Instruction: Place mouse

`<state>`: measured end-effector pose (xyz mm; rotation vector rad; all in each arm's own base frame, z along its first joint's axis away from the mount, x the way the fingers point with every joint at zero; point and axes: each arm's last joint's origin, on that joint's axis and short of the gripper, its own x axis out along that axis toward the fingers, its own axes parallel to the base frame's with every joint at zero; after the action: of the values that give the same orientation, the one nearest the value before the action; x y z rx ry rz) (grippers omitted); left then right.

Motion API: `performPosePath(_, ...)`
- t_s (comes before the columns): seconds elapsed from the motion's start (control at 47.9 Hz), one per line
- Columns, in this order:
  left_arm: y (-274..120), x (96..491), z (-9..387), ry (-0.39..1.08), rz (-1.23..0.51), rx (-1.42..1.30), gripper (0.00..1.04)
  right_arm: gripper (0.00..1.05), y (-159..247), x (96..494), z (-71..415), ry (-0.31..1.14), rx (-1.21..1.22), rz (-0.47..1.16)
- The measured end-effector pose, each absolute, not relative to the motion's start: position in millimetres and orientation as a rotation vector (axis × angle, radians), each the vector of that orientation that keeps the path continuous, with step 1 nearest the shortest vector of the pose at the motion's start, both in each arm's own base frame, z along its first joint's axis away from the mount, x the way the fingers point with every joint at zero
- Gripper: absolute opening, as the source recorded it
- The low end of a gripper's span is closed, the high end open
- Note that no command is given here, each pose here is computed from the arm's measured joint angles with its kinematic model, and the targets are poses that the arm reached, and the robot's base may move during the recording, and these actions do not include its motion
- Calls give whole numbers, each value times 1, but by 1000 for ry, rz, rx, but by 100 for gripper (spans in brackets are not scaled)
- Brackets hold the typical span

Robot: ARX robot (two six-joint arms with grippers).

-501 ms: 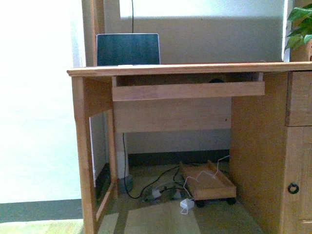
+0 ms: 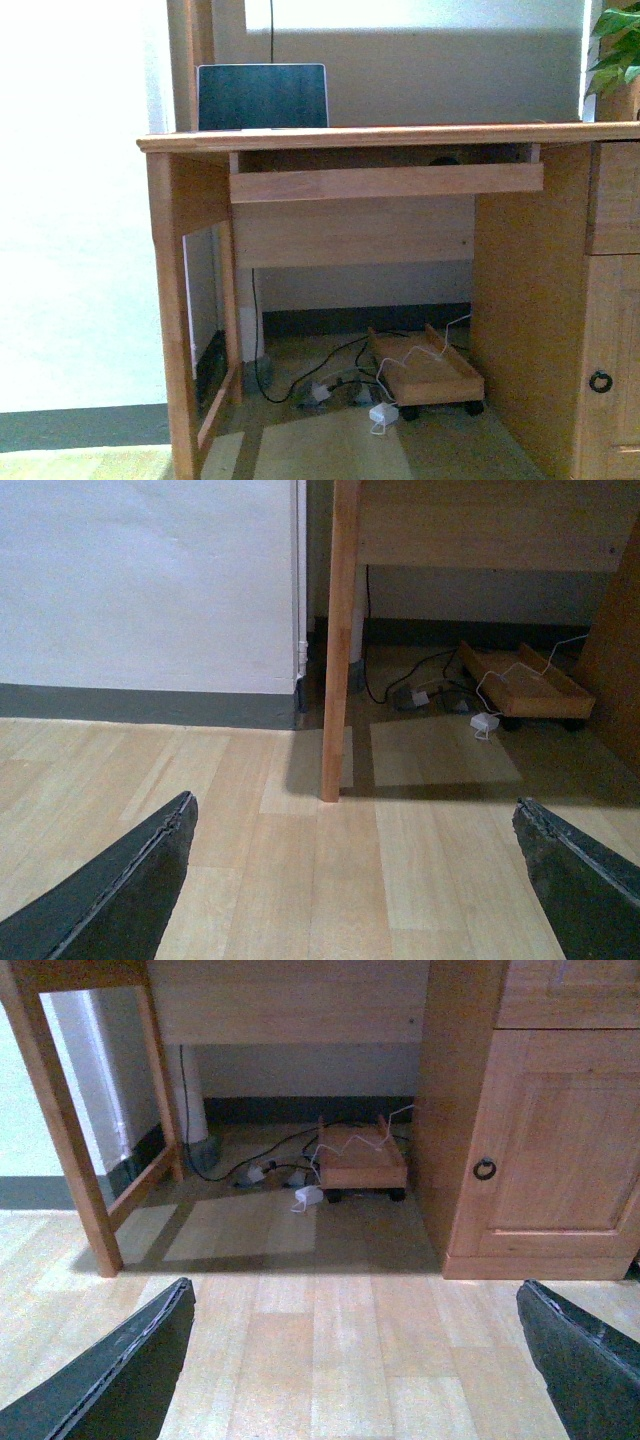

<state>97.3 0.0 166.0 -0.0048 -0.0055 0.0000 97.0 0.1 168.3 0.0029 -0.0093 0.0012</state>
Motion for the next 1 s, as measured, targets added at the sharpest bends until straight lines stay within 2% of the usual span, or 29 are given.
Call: performPosePath(1.002,0,97,166,-6,0,-5,97,97,0,97,168,-9,3,1)
